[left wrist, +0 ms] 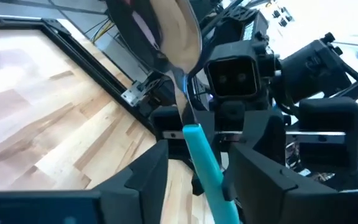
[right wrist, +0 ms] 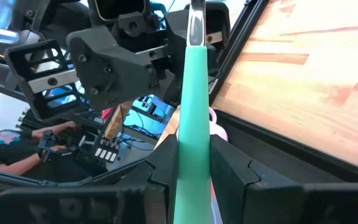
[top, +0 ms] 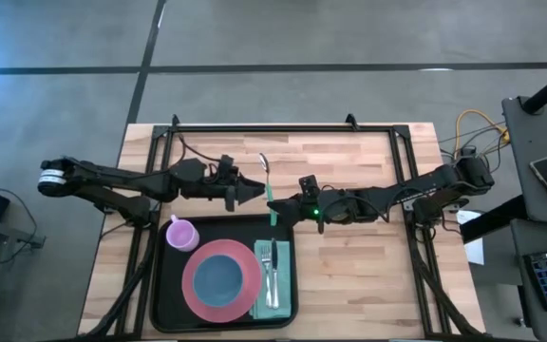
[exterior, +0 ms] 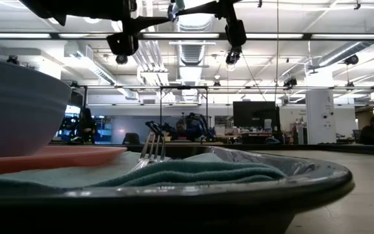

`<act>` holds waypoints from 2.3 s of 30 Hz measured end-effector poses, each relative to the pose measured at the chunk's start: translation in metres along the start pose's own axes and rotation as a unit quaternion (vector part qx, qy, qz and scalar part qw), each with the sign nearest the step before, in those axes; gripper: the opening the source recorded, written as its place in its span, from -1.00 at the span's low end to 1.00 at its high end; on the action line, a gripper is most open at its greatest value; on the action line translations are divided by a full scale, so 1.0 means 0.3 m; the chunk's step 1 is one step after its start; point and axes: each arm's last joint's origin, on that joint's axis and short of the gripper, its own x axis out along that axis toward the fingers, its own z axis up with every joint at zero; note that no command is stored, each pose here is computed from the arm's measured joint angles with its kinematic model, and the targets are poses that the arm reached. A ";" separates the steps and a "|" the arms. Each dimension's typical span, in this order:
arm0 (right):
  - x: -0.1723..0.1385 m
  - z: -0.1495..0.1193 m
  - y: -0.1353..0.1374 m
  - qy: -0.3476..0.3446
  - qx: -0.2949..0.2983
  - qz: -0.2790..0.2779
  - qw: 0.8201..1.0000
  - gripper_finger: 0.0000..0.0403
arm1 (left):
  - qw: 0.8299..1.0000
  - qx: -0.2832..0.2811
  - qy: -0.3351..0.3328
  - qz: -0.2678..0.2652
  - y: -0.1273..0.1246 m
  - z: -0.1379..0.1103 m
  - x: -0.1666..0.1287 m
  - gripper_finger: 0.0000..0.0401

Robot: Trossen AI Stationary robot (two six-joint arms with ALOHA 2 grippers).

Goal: Set up tray
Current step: Put the spoon on top of the table napkin beside the knife on the black tray

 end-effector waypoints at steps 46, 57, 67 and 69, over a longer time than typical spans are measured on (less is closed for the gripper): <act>-0.007 -0.013 0.011 -0.005 -0.002 0.001 1.000 -0.68 | 0.998 0.015 0.025 -0.048 0.029 -0.001 0.082 -0.21; -0.010 -0.023 0.009 0.000 -0.009 -0.001 1.000 -0.68 | 0.999 0.015 0.020 -0.045 0.035 0.007 0.081 -0.71; -0.017 -0.044 -0.035 0.028 0.042 -0.067 0.996 -0.38 | 0.999 0.018 0.028 -0.003 0.060 -0.003 0.081 -0.83; -0.022 -0.054 -0.042 0.038 0.045 -0.082 0.995 -0.31 | 0.999 0.016 0.036 0.023 0.073 -0.011 0.080 -0.83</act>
